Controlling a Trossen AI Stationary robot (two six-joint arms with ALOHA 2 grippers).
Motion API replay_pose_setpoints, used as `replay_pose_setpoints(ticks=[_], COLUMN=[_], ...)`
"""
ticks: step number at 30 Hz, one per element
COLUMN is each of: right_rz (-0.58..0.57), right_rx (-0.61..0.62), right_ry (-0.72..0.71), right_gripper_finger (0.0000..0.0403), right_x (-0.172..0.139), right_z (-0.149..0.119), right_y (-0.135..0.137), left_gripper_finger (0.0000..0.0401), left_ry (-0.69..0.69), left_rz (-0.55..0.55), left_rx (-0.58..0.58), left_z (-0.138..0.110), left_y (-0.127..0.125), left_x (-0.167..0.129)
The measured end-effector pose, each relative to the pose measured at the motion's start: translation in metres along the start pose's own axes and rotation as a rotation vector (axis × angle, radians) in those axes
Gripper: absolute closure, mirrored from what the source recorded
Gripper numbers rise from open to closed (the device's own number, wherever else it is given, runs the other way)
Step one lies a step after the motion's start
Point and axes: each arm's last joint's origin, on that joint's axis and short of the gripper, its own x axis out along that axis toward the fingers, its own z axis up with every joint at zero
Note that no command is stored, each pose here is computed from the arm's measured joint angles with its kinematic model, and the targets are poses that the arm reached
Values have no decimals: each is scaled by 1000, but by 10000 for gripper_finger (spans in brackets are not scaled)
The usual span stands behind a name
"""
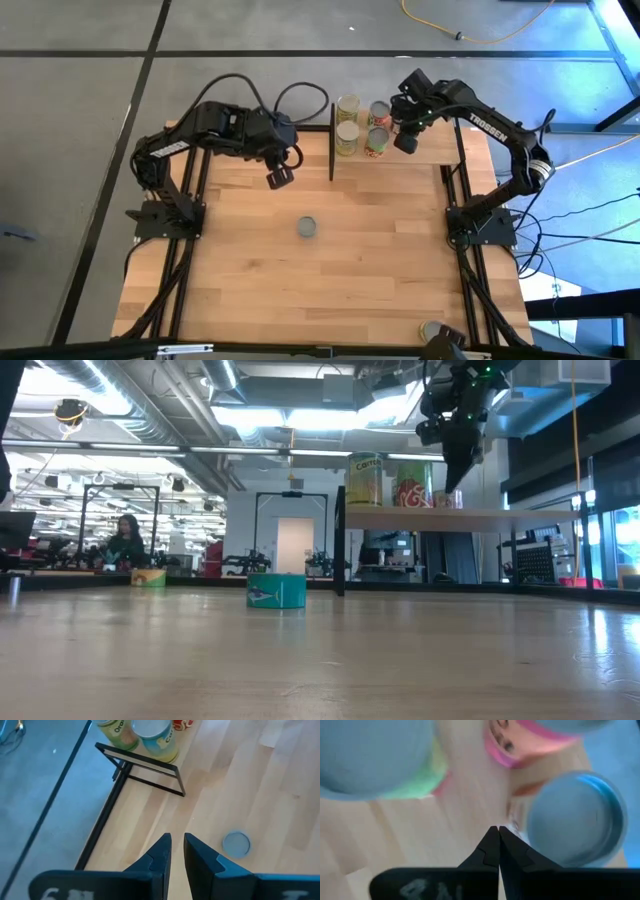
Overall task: Pick and place cans onto a shelf
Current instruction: Put the white and orange can on the shelf, then put the dark green can on the shelf
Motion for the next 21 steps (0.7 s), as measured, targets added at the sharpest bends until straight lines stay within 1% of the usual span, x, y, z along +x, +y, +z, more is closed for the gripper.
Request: replay_pose_setpoints(ticks=[4,8,11,14,17,21], right_rz=[76,171,260,292,293,319], right_rx=[-33,-121,-181,-234,-255,-255], right_ry=[-55,-139,-208,-302,-371,-440], right_gripper_finger=[402,402,402,401,400,399], right_x=[-16,-49,-79,-112,-138,-165], right_z=[8,11,9,2,-6,-26], right_y=[8,22,36,50,63,81], left_gripper_finger=[356,356,356,356,356,356], left_ry=[1,56,115,119,66,-32], left_rz=[-1,-62,-151,-270,-375,-499], left_rx=[61,152,250,319,364,421], left_z=[0,-3,-7,-7,-4,1], left_y=[0,-6,-11,-18,-26,-36], left_x=[0,11,25,44,63,79])
